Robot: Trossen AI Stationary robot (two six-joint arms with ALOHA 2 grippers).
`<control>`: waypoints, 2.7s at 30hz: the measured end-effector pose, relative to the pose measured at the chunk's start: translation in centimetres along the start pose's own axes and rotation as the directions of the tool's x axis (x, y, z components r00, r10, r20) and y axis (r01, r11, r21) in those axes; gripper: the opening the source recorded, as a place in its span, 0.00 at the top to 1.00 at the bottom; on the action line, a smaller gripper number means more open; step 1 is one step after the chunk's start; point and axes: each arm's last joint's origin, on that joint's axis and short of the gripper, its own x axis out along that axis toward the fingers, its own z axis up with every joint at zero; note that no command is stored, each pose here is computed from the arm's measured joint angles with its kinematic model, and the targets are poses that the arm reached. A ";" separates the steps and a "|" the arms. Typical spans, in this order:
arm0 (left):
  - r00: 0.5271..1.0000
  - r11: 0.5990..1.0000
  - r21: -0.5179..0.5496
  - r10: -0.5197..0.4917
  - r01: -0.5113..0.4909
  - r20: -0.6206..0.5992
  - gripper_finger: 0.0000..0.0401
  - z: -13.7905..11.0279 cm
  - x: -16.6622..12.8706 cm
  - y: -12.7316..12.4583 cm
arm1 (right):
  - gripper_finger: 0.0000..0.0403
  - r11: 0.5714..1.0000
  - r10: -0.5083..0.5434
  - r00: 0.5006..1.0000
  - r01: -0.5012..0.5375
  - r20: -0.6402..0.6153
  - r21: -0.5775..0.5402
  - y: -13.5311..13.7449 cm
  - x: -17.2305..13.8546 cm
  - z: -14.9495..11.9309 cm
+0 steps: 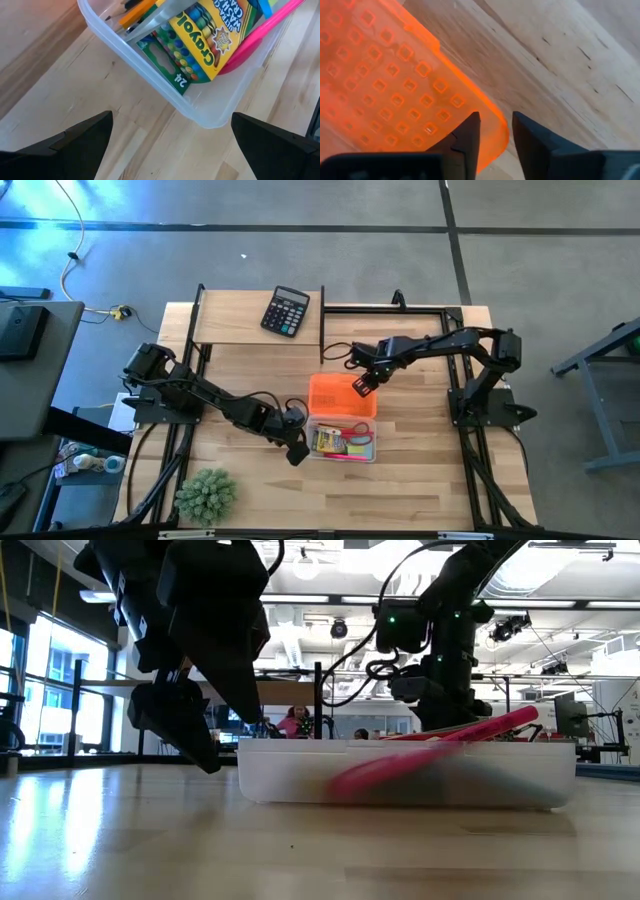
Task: Pack school essentials
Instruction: Close the supply box
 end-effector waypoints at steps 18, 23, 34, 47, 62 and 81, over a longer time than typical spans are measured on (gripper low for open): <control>0.999 1.000 -0.024 0.012 -0.013 -0.037 0.02 -0.3 1.0 0.3 | 0.97 0.997 -0.021 1.000 0.020 0.016 0.075 0.6 0.0 -0.4; 0.999 0.997 -0.070 0.028 -0.031 -0.033 0.02 -0.7 1.6 0.3 | 0.99 0.997 -0.022 1.000 0.021 0.016 0.074 0.6 0.0 -0.4; 0.999 0.989 -0.145 0.029 -0.032 -0.022 0.02 -0.6 1.6 0.3 | 0.99 0.997 -0.028 0.998 0.024 0.048 0.076 0.5 -0.7 -0.4; 0.999 0.983 -0.176 0.048 -0.045 0.011 0.02 -0.5 1.7 0.4 | 1.00 0.998 0.043 0.985 -0.050 0.169 0.042 2.4 -4.5 -2.4; 0.997 0.970 -0.240 0.057 -0.045 0.046 0.02 0.1 1.7 0.6 | 1.00 0.997 -0.029 0.977 0.015 0.210 0.071 1.8 -5.8 -3.0; 0.983 0.939 -0.341 0.094 -0.034 0.159 0.02 3.9 1.9 2.8 | 1.00 0.999 -0.045 0.971 0.043 0.234 0.016 2.0 -5.8 -3.1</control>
